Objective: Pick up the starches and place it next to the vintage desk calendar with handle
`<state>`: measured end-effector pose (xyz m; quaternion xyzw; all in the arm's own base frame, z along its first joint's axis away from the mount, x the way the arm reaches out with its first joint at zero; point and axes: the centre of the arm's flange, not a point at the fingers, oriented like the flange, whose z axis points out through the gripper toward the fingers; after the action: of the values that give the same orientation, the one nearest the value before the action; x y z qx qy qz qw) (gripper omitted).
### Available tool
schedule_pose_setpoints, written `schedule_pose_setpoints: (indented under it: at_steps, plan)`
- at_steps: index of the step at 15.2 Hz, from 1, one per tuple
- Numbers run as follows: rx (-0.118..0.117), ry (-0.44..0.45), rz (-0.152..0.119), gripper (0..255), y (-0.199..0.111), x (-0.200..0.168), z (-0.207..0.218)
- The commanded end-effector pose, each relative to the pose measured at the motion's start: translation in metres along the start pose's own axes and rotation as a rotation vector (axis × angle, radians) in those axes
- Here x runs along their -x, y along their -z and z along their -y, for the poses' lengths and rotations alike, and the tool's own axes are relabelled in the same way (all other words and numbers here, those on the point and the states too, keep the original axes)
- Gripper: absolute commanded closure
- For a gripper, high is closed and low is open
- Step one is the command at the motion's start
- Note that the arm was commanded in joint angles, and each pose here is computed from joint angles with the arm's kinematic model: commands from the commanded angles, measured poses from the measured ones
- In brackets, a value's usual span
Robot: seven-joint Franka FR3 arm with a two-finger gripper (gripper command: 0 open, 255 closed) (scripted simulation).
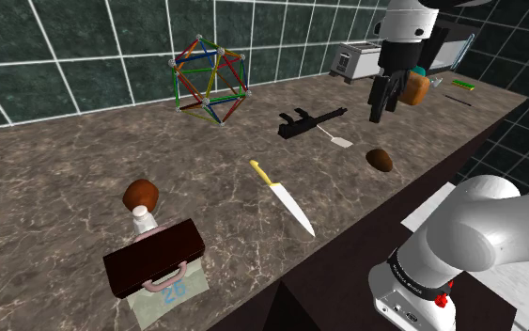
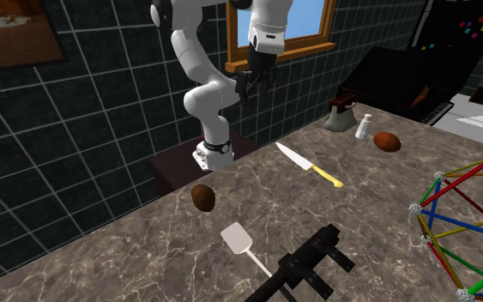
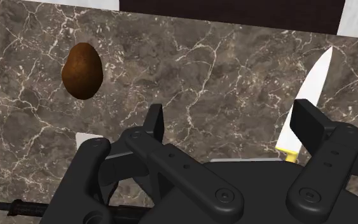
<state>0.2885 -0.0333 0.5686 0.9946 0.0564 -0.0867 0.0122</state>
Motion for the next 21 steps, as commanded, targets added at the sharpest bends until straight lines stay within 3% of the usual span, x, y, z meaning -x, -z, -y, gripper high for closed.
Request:
schedule_pose_setpoints:
  at_steps: [1,21]
  plan:
    - [0.0,0.0,0.0,0,0.0,0.0,0.0]
    - [0.185,-0.177,-0.088,0,-0.184,-0.033,-0.157]
